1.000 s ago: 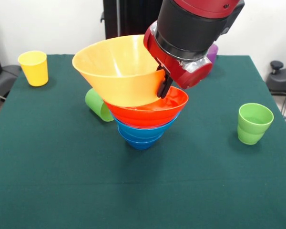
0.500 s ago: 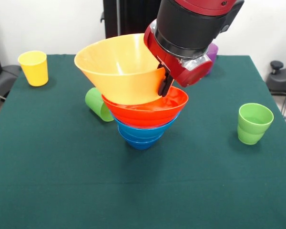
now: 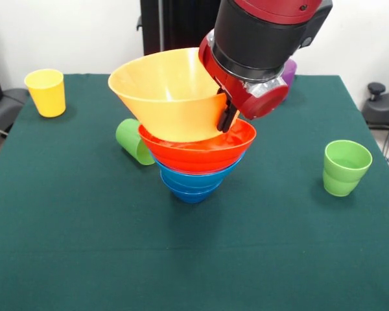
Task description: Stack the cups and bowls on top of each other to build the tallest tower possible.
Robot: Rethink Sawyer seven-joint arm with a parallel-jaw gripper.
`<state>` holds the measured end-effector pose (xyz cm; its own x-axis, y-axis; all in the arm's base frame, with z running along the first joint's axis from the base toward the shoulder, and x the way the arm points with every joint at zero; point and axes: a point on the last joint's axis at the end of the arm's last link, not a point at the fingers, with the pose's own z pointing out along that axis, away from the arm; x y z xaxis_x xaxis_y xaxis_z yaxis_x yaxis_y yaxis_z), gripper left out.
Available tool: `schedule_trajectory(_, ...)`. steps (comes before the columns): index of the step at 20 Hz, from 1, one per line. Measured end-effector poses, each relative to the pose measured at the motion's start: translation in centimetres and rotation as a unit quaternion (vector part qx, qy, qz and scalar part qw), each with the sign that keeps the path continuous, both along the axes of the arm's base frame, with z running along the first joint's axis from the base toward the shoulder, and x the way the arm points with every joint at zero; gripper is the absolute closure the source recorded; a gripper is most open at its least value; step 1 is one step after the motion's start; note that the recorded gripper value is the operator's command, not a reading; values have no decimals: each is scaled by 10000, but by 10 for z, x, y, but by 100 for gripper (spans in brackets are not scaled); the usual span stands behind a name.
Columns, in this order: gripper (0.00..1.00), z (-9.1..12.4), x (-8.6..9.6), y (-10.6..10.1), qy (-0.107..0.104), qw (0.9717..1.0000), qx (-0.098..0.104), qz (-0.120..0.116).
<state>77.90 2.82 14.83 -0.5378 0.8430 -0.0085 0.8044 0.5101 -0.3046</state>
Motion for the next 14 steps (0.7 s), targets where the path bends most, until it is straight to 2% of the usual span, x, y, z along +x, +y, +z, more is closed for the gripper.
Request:
schedule_trajectory(5,100,-6,-1,-1,-119,9999,2,-108)
schedule_trajectory(14,100,-12,-2,3,-218,9997,0,-93)
